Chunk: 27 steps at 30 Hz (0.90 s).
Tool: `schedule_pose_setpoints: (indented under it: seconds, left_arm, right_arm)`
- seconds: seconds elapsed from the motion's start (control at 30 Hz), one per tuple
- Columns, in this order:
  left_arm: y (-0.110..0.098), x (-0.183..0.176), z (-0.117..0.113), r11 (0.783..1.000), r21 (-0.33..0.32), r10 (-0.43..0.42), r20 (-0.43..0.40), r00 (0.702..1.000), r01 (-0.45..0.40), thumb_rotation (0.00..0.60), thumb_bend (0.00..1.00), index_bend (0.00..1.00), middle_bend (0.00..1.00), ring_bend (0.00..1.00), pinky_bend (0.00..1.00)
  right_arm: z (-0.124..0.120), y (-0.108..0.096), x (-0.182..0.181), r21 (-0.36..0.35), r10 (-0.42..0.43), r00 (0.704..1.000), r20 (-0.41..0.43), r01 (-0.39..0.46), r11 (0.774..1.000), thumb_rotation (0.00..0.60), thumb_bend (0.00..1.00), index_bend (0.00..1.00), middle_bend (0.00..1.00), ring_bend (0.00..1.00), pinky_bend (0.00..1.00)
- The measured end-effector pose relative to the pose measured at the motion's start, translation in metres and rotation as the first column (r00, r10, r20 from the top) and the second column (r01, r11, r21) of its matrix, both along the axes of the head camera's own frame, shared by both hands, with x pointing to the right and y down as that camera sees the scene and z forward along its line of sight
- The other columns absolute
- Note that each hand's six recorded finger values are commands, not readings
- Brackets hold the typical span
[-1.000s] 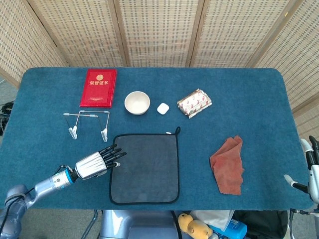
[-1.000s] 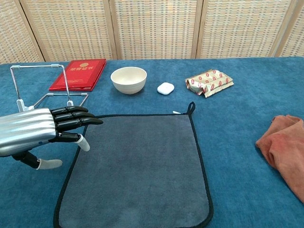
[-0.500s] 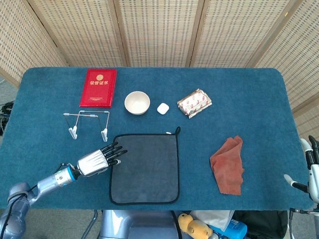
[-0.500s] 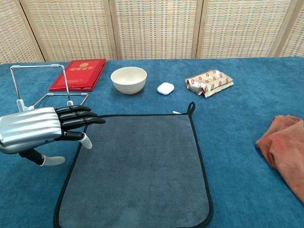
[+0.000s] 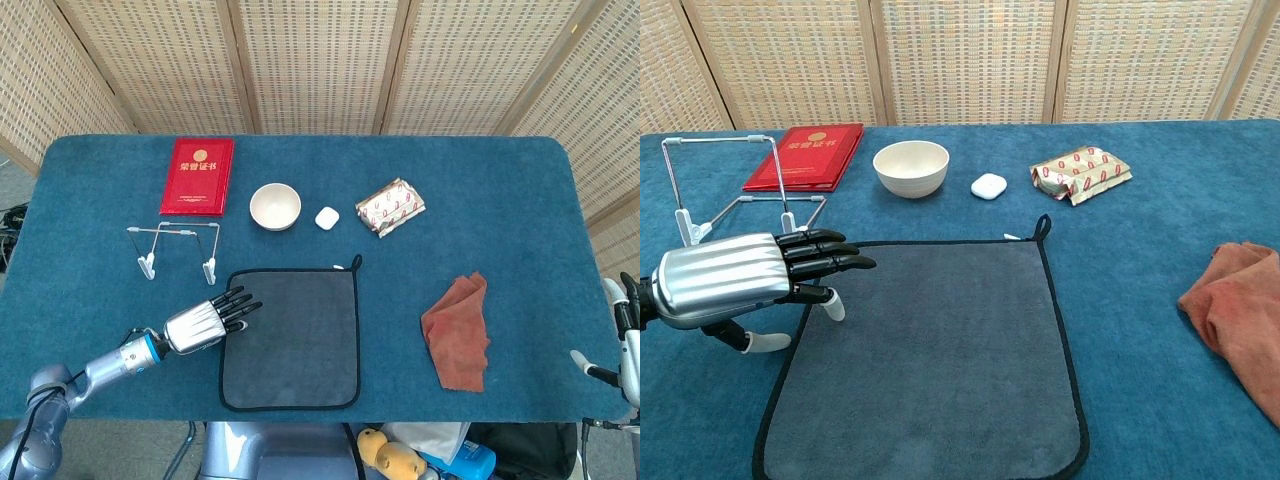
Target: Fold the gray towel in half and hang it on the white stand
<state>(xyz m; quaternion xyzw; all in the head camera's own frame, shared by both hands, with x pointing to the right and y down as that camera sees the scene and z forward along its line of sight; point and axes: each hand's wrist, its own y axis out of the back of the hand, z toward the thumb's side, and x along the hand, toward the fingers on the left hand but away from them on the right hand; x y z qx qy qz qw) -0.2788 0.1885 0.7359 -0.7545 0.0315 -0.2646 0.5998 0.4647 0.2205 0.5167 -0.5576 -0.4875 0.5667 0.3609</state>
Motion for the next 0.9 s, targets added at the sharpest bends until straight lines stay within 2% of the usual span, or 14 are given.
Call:
schedule_pose_setpoints:
  seconds: [0.3,0.6,0.73,0.9]
  left_arm:
    - [0.002,0.010,0.001,1.000,0.011,0.025,-0.007,1.000,-0.025,0.600,0.34,0.35,0.00,0.00,0.04]
    - [0.003,0.018,0.000,0.999,0.025,0.035,-0.022,0.999,-0.035,0.600,0.41,0.37,0.00,0.00,0.04]
    - [0.003,0.020,-0.001,0.998,0.034,0.045,-0.030,0.999,-0.044,0.600,0.46,0.41,0.00,0.00,0.04]
    - [0.001,0.020,-0.001,0.998,0.041,0.043,-0.025,0.999,-0.042,0.600,0.49,0.50,0.00,0.00,0.04]
  right_arm:
    - [-0.002,0.000,0.000,0.003,-0.001,1.000,0.003,0.001,1.000,0.600,0.00,0.00,0.00,0.00,0.00]
    - [-0.003,0.000,0.000,0.007,0.000,1.000,0.009,0.000,1.000,0.600,0.00,0.00,0.00,0.00,0.00]
    - [-0.003,0.000,0.001,0.008,0.001,1.000,0.012,-0.001,1.000,0.600,0.00,0.00,0.00,0.00,0.00]
    - [-0.004,0.000,0.001,0.008,0.002,1.000,0.016,-0.003,1.000,0.600,0.00,0.00,0.00,0.00,0.00]
